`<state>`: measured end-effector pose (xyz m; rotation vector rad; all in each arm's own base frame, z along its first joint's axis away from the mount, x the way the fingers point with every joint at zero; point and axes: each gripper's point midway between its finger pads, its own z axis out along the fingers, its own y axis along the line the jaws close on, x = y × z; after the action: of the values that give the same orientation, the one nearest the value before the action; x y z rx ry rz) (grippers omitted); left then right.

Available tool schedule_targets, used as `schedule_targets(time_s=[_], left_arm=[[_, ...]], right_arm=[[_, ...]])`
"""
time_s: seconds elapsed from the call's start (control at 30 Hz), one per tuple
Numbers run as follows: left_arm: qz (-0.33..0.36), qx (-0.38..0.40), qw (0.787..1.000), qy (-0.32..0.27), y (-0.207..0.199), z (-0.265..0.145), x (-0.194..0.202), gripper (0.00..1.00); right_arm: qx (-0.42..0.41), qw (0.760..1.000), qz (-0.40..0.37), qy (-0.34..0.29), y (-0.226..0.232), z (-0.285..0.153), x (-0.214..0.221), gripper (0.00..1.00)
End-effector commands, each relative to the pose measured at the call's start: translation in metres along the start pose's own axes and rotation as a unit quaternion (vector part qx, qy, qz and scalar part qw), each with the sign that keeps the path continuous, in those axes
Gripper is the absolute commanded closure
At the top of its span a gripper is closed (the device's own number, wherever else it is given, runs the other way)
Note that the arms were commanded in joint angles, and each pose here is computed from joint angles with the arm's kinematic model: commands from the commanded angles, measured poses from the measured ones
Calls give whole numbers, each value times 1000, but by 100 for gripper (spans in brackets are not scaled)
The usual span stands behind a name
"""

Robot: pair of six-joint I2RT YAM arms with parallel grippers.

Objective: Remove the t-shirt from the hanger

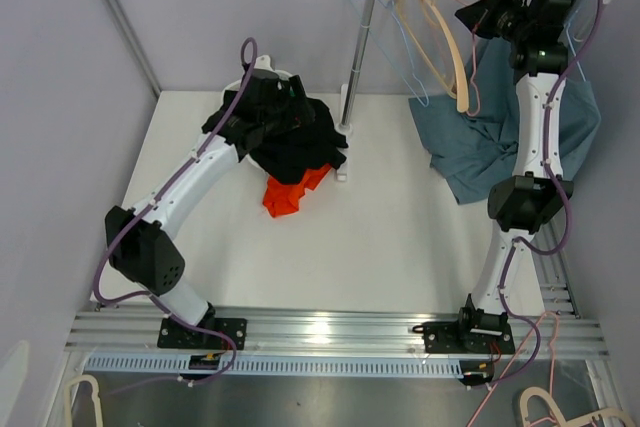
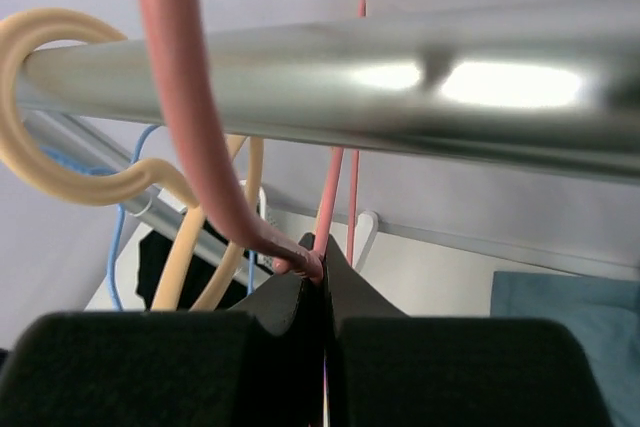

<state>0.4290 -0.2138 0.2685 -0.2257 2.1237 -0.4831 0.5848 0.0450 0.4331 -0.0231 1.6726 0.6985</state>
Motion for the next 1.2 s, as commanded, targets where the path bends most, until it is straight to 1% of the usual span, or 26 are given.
schedule_targets(time_s=[0.0,0.07,0.1,0.17,0.2,0.23,0.27,0.33,0.37,0.4,0.43,0.47,0.5,0.57,0.6,0.67,0.7,0.73,0.83,0.97,1.0,1.07,1.13,1.17], left_arm=[[21,19,999,-30,-19,-23,-19,0],[36,19,998,-42,-25,-27,-21,0],[46,25,998,-42,-33,-31,-16,1],[58,21,997,-51,-39,-34,-18,0],[64,27,996,-52,-46,-36,-16,0],[67,31,996,-54,-50,-38,-15,0],[69,33,996,-54,-52,-38,-15,1],[72,42,995,-56,-60,-42,-15,0],[74,45,995,-58,-62,-44,-17,1],[77,48,994,-58,-64,-46,-15,0],[80,51,993,-64,-66,-50,-18,1],[82,52,993,-67,-67,-52,-19,1],[84,54,992,-71,-70,-56,-20,1],[89,61,991,-82,-73,-64,-25,0],[93,66,990,-88,-76,-70,-27,1],[97,73,988,-97,-81,-77,-31,1],[100,77,987,-100,-83,-81,-31,0],[103,84,985,-106,-86,-84,-34,0],[109,104,982,-115,-93,-93,-40,0],[112,131,975,-140,-108,-98,-53,0],[116,134,974,-140,-110,-93,-52,0],[117,145,971,-149,-120,-97,-63,1],[119,147,971,-144,-125,-88,-62,1],[118,162,968,-152,-135,-94,-70,0]], right_arm=[[-49,999,-13,17,21,-3,5,96],[-58,997,-35,31,32,-9,11,82],[-56,997,-30,48,28,-9,23,64],[-49,997,-37,47,32,-21,18,54],[-38,997,-32,55,26,-26,22,45],[-29,998,-35,45,30,-37,11,42],[7,999,-36,31,18,-46,1,35],[57,997,-48,27,5,-61,-1,30],[82,994,-68,1,15,-82,-20,26],[129,988,-87,-23,5,-94,-33,24],[153,984,-87,-22,-3,-101,-28,23],[167,980,-101,-50,9,-121,-45,23],[198,971,-113,-70,3,-132,-56,23],[227,963,-123,-81,0,-147,-61,23],[252,954,-131,-94,0,-161,-69,23],[275,946,-139,-100,-5,-170,-74,24],[289,941,-142,-100,-10,-173,-75,24],[321,930,-144,-107,-26,-181,-80,23],[350,923,-130,-98,-61,-187,-81,23],[379,912,-127,-86,-90,-186,-80,23],[384,911,-127,-86,-95,-186,-79,23],[387,909,-126,-88,-109,-185,-81,23],[386,909,-127,-96,-115,-184,-87,23],[387,909,-124,-92,-126,-179,-84,23]])
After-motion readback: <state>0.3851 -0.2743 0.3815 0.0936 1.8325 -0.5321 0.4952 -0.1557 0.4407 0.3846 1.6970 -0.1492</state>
